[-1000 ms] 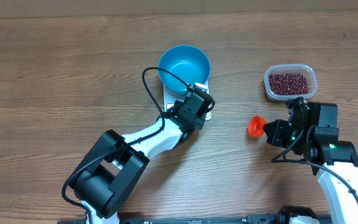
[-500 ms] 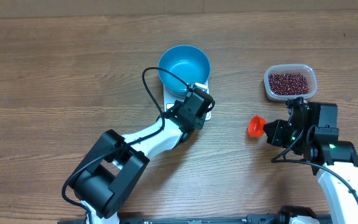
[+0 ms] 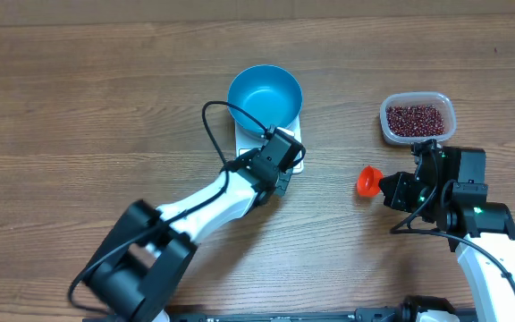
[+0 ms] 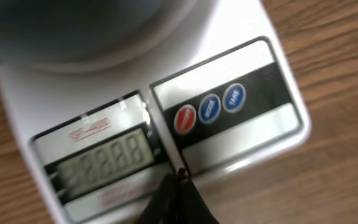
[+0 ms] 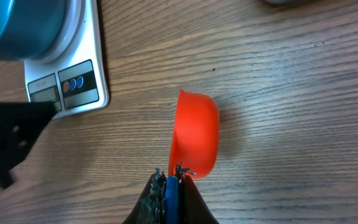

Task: Scoop item into bowl and weigh 150g on scale
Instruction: 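Pull the left gripper back from the scale toward the front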

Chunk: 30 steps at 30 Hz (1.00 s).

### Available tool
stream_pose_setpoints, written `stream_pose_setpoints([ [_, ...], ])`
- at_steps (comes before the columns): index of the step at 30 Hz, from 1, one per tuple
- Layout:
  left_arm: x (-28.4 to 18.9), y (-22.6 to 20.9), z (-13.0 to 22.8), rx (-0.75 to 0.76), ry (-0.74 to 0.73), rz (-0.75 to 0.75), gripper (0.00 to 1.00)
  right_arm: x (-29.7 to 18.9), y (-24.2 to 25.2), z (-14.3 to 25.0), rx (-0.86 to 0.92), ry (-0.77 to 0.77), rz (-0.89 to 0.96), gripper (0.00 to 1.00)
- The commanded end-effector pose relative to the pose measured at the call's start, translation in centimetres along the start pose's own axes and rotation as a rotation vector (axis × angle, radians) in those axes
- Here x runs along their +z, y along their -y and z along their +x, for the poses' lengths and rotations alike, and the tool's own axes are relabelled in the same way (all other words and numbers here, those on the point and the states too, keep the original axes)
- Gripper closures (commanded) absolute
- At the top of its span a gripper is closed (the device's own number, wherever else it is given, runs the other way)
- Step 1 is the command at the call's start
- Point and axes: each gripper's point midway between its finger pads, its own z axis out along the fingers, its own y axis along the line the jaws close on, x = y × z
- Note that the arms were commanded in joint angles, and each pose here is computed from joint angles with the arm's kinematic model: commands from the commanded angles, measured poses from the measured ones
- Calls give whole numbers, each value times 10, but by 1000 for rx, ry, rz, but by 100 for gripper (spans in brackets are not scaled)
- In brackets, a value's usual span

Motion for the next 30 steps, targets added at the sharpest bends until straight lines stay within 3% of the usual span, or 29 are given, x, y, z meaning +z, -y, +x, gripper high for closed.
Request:
stream_pose_setpoints([
  [1, -41, 3, -24, -6, 87, 54, 96, -10, -7, -15, -24, 52, -17, 96],
  [3, -58, 3, -26, -7, 97, 75, 96, -10, -7, -15, -24, 52, -16, 96],
  [4, -66, 3, -26, -8, 100, 85, 86, -10, -7, -15, -24, 52, -16, 96],
  [5, -75, 2, -26, -9, 104, 92, 68, -10, -7, -15, -24, 52, -16, 96],
  [6, -82, 0, -26, -10, 108, 96, 0, -10, -7, -15, -24, 52, -16, 96],
  [19, -171, -31, -11, -23, 164, 79, 0, -10, -7, -14, -23, 48, -16, 96],
  [30, -205, -51, -6, -20, 248, 36, 0, -10, -7, -15, -24, 51, -16, 96],
])
